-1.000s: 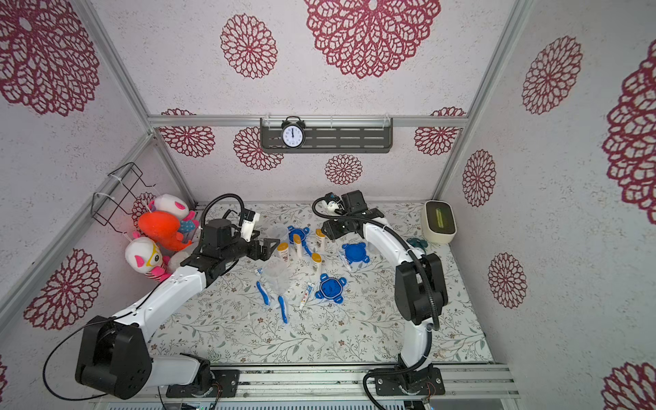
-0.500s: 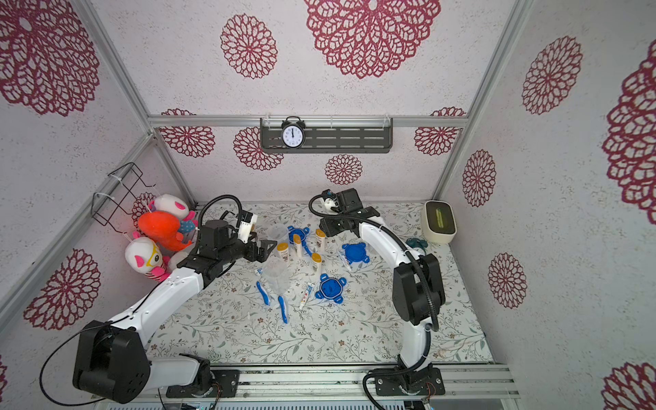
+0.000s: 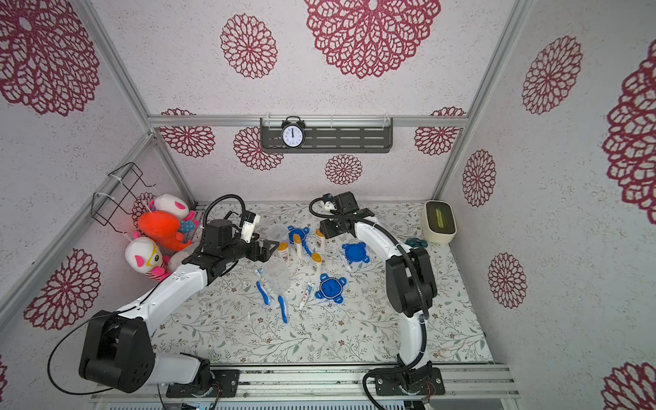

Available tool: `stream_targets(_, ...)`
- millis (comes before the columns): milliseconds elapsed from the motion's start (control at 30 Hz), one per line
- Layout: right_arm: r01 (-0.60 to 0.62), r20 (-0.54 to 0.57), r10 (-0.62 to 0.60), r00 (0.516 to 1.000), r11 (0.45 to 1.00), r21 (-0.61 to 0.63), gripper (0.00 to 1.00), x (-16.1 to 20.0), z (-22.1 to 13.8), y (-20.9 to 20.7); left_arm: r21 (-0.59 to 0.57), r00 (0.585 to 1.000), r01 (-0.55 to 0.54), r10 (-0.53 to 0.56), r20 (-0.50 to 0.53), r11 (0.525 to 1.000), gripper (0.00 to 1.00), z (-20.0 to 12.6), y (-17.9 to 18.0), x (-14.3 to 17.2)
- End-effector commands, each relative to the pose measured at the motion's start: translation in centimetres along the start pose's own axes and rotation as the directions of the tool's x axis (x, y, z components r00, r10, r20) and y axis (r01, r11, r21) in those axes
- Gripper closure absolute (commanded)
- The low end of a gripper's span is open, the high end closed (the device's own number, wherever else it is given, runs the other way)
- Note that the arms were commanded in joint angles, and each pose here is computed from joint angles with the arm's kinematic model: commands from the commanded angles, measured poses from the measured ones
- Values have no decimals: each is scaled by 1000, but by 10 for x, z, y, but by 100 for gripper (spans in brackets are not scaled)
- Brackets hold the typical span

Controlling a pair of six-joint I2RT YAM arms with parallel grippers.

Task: Pack away toiletry kits
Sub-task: Pick up the toiletry item from the center of the board.

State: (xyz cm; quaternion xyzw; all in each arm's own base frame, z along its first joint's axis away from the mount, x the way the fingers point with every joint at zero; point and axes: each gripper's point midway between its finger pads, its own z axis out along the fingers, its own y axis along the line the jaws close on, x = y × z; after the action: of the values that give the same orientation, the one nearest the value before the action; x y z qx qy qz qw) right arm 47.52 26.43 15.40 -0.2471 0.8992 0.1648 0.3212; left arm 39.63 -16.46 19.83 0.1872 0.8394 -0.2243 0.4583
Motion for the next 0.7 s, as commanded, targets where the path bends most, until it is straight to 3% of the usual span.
stream_targets(0, 30, 51, -28, 998, 999, -35, 44, -18, -6, 10, 3, 999, -7, 7, 42, 1000, 2, 2, 2, -17)
stream_targets(433, 53, 42, -50, 998, 996, -77, 45, -16, 16, 13, -4, 999, 0, 0, 41, 1000, 3, 7, 5, -20)
stream_targets(667, 54, 4, -54, 999, 993, -106, 56, -13, 34, 14, -14, 999, 8, -8, 39, 1000, 4, 10, 8, -15)
